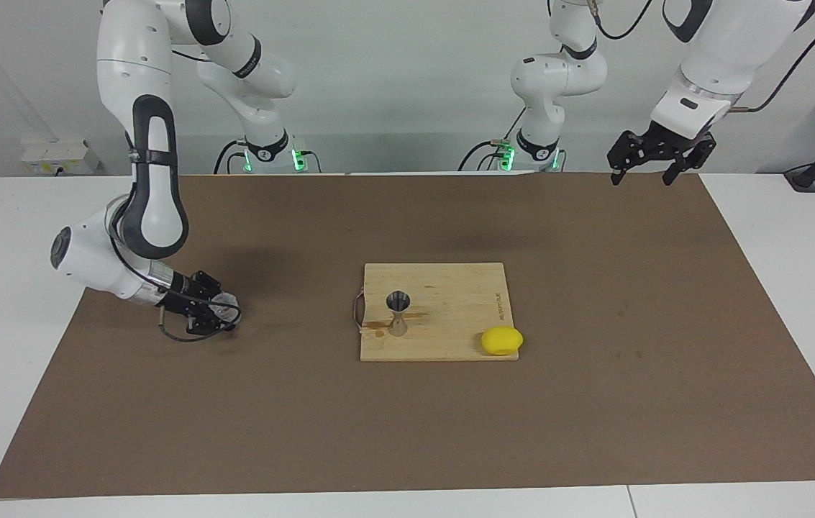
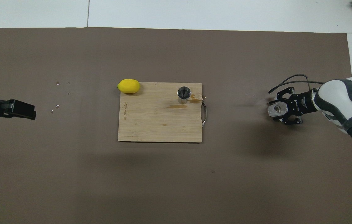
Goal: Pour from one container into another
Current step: 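Lower the glass cup onto the table and open the right gripper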
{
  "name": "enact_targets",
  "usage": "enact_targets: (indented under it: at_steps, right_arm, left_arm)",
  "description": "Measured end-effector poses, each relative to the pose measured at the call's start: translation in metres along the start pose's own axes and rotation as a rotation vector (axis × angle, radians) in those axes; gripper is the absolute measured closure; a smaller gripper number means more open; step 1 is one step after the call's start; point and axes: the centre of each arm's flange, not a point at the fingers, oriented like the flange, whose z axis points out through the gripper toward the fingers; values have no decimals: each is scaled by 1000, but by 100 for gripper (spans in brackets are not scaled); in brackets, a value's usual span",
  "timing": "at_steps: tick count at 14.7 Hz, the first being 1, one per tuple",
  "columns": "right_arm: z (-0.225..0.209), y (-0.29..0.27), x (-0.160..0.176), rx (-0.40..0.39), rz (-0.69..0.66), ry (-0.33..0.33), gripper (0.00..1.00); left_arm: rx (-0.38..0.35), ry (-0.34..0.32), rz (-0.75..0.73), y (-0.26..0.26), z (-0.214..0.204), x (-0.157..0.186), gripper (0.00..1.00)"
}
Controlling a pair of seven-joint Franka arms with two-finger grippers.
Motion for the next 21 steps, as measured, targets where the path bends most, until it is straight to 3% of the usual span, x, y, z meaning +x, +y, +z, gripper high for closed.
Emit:
enact_targets:
  at_steps: [2,6,12,19,21]
  right_arm:
    - [1,2,2,-2,-7,-1,2]
    - [-9,-1,-2,23,-17,16,1]
    - [-61,-6,-34,90,-82,72,1]
    - [-89,-10,-81,23,-249,226,1]
    - [-91,-10,-103,-35,-346,261,1]
  left_arm:
    - [0,0,0,0,0,0,0]
    - [0,0,0,0,0,0,0]
    - [0,0,0,0,0,0,0]
    - [0,0,0,0,0,0,0]
    - [0,0,0,0,0,0,0]
